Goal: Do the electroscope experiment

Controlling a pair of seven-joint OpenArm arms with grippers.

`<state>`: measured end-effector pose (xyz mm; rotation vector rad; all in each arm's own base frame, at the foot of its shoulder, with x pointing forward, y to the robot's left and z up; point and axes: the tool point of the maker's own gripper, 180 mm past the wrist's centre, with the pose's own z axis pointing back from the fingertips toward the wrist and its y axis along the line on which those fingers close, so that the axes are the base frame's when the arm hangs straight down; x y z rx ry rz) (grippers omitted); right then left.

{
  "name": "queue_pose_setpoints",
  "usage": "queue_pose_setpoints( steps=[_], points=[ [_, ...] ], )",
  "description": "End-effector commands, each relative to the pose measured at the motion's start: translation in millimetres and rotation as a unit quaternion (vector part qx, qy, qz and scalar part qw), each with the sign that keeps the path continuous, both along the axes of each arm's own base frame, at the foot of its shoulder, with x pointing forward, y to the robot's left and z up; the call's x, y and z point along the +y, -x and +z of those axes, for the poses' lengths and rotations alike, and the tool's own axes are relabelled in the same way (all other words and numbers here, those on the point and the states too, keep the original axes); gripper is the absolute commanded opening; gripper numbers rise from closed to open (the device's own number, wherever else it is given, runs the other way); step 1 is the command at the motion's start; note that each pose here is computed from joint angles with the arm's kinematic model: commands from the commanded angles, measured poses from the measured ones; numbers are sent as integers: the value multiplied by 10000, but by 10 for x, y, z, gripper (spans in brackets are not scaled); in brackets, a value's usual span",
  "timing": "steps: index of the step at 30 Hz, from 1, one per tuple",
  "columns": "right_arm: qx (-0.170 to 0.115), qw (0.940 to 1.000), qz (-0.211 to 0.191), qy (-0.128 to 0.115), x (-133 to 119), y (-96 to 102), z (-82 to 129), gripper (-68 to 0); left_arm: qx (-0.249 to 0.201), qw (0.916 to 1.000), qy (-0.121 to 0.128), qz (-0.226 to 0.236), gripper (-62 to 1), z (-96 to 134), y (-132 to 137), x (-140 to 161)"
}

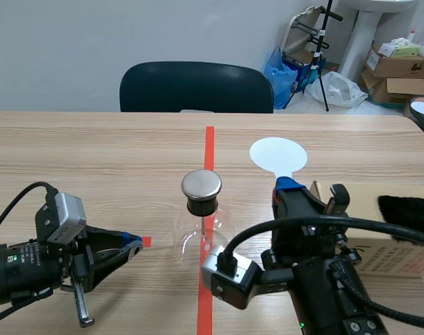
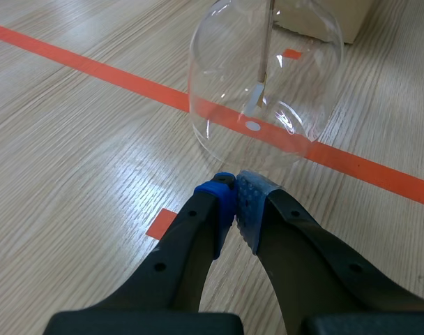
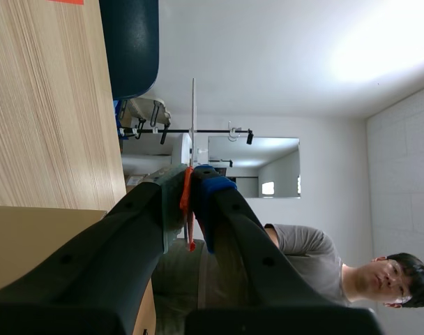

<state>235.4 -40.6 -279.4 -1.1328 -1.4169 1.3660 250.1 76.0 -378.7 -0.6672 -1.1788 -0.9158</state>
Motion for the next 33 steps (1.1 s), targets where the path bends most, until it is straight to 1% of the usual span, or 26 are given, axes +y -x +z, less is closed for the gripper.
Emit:
queue_pose_setpoints(
  steps=[1, 33],
  points=[
    [-162, 9999, -8, -58, -7, -37, 100, -665, -121, 9998, 138, -11, -579, 92, -33, -39],
    [-161, 9998, -63, -59, -27, -41, 100, -665, -128, 9998, 158, -10, -579, 98, -33, -41]
  ],
)
